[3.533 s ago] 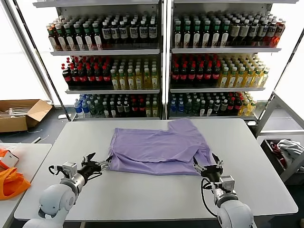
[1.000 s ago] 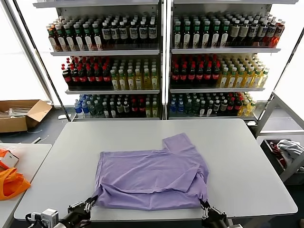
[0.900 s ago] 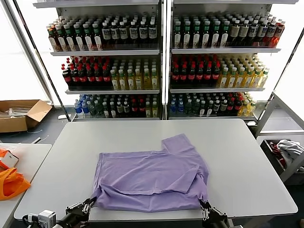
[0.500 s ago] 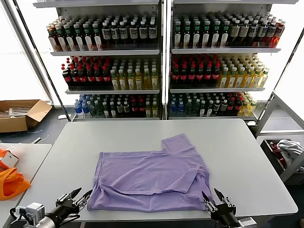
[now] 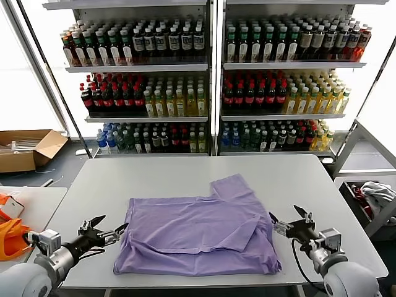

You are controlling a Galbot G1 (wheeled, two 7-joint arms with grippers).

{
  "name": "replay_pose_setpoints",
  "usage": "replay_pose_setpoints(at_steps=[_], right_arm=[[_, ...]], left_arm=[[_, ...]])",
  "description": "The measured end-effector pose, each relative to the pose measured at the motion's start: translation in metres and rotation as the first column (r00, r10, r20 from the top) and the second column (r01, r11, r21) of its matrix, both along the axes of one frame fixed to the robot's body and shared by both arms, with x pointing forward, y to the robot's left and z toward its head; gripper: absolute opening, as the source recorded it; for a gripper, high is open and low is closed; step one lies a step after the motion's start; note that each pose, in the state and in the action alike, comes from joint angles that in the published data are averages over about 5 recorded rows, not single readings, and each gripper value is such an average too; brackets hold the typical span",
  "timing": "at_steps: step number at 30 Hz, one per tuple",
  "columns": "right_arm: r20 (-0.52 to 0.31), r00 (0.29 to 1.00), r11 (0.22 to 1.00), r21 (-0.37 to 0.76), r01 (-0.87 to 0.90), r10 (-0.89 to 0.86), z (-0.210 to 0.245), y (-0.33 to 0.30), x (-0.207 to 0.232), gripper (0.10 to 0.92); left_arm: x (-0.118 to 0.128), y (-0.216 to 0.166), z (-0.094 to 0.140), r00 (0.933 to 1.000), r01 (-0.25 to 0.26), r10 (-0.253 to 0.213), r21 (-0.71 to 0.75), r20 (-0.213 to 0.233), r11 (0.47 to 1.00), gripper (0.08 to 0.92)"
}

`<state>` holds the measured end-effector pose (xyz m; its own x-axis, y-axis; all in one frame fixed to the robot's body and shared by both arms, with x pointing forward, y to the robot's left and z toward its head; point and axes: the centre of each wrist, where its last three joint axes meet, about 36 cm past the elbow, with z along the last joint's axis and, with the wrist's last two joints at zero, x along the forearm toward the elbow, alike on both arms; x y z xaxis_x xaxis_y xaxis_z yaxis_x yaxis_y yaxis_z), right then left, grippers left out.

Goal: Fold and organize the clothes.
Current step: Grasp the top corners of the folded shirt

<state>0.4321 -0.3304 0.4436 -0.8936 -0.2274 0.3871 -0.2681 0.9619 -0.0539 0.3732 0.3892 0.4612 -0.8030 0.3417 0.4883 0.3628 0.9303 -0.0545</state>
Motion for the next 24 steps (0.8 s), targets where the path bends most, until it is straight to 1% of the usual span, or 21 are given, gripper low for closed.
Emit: replay_pose_setpoints(at_steps=[5,11,18,24], right_arm=[[-0.032,0.999,0.999,0.026,-0.023,0.024,-0.008,0.003,0.053,0.823],[-0.063,0.997,0.999,0.011,-0.039,0.039,-0.015,0.017,0.098,0.823],[-0.092,0.995,0.999,0.006,-0.039,0.039,-0.019,0.034,0.132,0.823],[-0.112,0.993,0.999,0.020,-0.036,0.038,-0.026,0.048,0.152,0.823]], left_arm=[[0.035,0.006,-0.015,0.9998,0.017,-0.017,-0.013,-0.009,1.000,0.823],[0.071,0.009,-0.030,0.9995,0.024,-0.025,-0.016,-0.022,1.000,0.823],[0.105,0.005,-0.045,0.9991,0.018,-0.019,-0.017,-0.039,1.000,0.823],[0.123,0.004,-0.057,0.9987,0.008,-0.009,-0.014,-0.049,1.000,0.823]])
